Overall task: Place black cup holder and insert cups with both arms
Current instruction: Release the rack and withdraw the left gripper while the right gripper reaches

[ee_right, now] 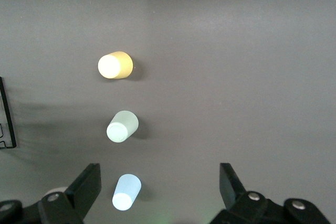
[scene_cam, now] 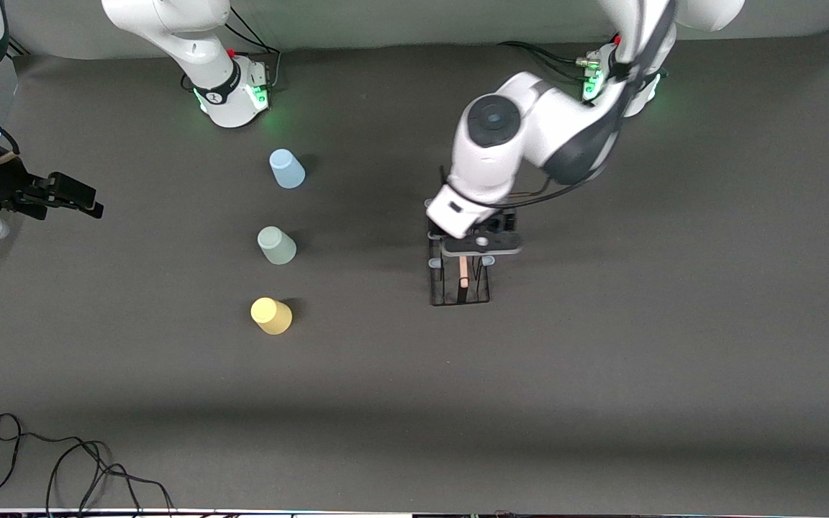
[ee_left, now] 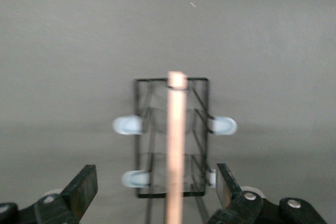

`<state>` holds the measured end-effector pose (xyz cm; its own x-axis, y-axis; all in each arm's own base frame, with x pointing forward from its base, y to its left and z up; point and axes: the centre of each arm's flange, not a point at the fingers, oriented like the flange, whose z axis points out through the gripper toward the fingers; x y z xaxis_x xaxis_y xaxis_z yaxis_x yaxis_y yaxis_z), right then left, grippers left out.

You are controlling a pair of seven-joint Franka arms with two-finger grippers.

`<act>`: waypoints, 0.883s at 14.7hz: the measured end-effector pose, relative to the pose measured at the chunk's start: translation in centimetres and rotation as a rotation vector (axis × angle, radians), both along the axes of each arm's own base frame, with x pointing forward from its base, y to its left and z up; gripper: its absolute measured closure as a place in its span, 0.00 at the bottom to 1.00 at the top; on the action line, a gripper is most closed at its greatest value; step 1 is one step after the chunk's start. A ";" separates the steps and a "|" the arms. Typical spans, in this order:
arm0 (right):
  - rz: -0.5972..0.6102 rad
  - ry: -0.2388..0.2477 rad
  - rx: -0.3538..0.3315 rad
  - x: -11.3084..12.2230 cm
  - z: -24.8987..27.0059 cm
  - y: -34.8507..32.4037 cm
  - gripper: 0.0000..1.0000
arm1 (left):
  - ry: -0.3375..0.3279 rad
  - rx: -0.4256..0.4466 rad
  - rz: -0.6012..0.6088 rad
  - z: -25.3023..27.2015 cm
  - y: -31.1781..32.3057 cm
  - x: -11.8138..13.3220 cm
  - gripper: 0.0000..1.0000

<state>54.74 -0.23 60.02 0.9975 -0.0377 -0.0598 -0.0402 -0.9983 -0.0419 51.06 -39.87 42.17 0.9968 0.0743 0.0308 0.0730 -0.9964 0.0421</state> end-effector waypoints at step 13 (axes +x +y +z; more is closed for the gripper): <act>-0.091 -0.043 0.027 -2.4 -16.8 11.7 0.00 | 0.067 0.033 -0.140 9.4 25.6 6.6 0.00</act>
